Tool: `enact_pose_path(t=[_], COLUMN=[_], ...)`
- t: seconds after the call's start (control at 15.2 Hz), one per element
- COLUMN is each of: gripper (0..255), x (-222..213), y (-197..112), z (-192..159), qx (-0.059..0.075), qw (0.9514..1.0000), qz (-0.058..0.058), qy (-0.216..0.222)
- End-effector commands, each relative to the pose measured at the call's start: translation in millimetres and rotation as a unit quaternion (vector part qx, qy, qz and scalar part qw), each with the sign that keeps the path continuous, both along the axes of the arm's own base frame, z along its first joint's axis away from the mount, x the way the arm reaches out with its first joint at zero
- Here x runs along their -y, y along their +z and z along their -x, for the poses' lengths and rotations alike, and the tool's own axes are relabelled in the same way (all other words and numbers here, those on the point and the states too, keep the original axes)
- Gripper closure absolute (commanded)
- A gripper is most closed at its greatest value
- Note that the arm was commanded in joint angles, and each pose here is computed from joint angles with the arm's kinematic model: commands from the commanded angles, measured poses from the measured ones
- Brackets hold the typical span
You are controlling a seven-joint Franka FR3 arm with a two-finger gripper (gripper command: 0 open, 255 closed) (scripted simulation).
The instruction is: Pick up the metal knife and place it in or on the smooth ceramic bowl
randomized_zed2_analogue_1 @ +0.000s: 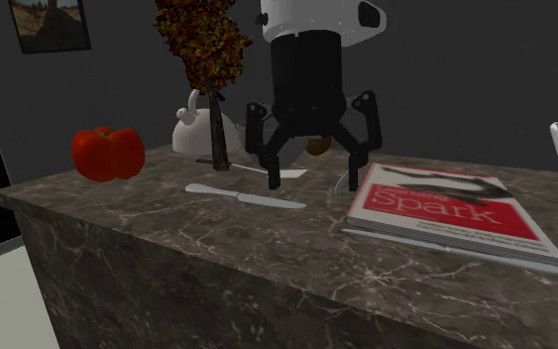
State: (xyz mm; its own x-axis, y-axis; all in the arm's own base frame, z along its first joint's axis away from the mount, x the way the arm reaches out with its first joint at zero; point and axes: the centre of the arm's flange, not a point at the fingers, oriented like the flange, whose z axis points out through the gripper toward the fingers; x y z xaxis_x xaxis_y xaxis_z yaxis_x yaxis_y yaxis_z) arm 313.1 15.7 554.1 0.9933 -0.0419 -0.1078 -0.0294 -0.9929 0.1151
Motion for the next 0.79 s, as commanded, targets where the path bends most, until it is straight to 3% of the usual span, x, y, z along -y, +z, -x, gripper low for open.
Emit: enact_pose_path(t=[0.0, 0.13, 0.2, 0.33, 0.4, 0.53, 0.59, 0.73], gripper=[0, 0, 0, 0, 0, 0, 0, 0], x=[0, -7, -12, -26, -34, -53, -64, -87], y=[0, -4, -6, -11, -13, -17, -19, -23], z=[0, -24, -35, -55, -65, -80, -86, -95], qx=[0.0, -0.007, -0.01, -0.016, -0.02, -0.026, -0.029, -0.035], qw=[1.0, 0.9949, 0.9885, 0.9682, 0.9543, 0.9192, 0.8981, 0.8491], qz=[0.0, -0.009, -0.014, -0.023, -0.028, -0.037, -0.041, -0.049], qy=[0.0, 0.1, 0.15, 0.249, 0.297, 0.391, 0.437, 0.525])
